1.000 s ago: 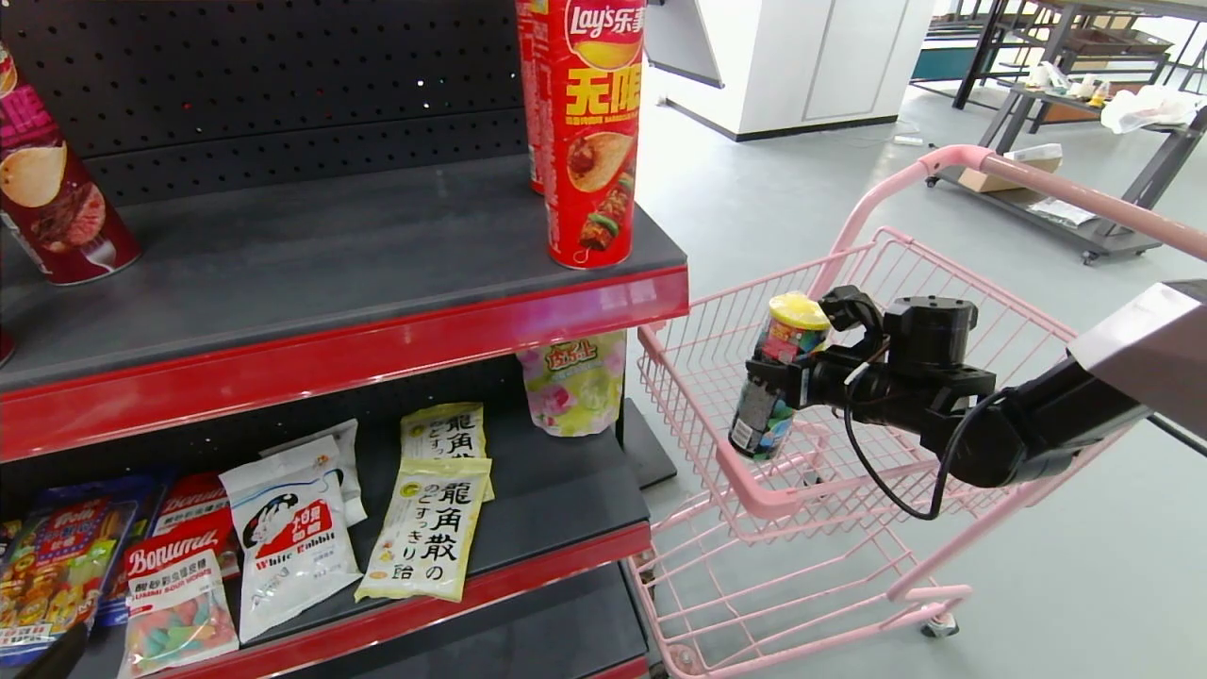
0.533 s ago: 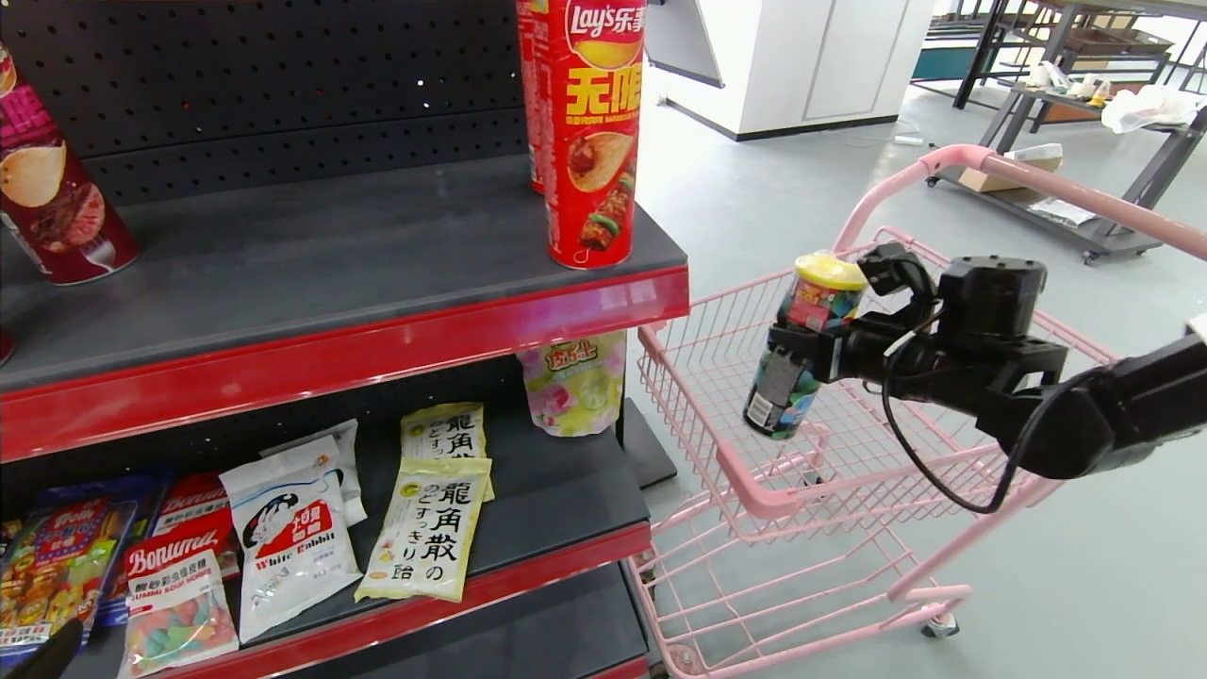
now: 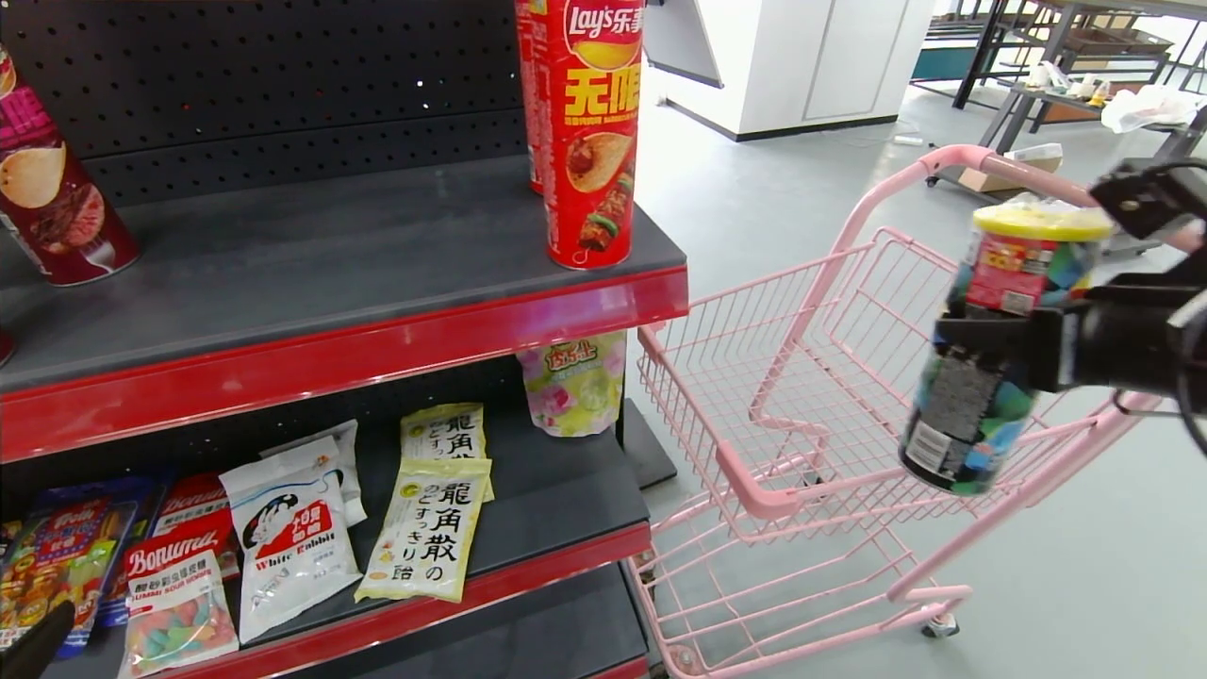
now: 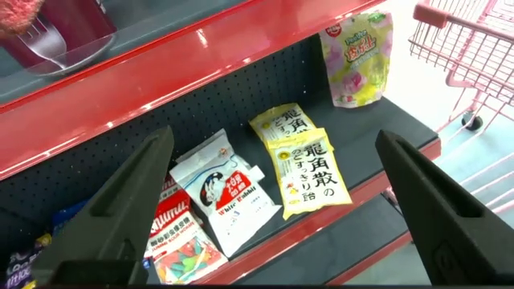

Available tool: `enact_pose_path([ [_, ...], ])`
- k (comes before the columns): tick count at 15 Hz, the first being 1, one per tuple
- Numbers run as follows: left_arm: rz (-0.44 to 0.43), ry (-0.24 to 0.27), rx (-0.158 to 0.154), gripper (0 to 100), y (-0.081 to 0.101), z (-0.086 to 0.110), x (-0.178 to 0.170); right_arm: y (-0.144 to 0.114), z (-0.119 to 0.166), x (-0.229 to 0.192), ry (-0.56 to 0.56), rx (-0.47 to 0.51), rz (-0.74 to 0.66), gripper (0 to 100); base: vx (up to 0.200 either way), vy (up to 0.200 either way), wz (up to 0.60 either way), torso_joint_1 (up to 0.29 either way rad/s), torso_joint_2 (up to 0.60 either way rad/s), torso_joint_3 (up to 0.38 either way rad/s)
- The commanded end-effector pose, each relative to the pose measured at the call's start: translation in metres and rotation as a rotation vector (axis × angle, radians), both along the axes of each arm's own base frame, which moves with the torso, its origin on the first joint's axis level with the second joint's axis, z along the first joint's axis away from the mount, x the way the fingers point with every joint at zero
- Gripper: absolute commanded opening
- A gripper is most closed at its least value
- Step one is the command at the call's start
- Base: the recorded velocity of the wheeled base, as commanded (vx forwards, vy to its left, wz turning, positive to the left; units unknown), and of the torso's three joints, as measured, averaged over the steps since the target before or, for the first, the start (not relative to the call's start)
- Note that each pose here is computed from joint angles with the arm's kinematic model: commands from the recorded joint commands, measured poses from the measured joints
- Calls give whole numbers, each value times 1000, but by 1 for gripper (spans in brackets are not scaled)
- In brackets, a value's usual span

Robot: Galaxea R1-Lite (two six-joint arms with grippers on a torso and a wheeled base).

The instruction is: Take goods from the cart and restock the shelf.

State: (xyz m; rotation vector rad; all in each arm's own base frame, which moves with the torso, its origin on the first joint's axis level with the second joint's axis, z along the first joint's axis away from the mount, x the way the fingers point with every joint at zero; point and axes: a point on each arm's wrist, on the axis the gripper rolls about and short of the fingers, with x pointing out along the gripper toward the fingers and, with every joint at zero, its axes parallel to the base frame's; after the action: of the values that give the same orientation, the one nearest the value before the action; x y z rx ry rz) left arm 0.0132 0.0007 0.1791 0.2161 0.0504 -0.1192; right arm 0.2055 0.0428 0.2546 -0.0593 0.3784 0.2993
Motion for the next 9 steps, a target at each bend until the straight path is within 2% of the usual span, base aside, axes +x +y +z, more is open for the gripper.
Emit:
enact_pose_path([
  [1, 0, 6, 3, 100, 0, 0, 1, -15, 3, -113, -93, -31, 17, 0, 0, 0, 0, 0, 0, 0],
  [3, 7, 13, 42, 100, -1, 0, 3, -21, -10, -132, -113, -34, 13, 0, 0, 0, 0, 0, 0, 0],
  [8, 9, 14, 66, 100, -1, 0, 4, -24, -10, -133, -118, -40, -20, 0, 0, 0, 0, 0, 0, 0],
  [9, 9, 14, 66, 100, -1, 0, 3, -24, -10, -134, -119, -43, -19, 0, -200, 0, 0, 2, -7, -2],
])
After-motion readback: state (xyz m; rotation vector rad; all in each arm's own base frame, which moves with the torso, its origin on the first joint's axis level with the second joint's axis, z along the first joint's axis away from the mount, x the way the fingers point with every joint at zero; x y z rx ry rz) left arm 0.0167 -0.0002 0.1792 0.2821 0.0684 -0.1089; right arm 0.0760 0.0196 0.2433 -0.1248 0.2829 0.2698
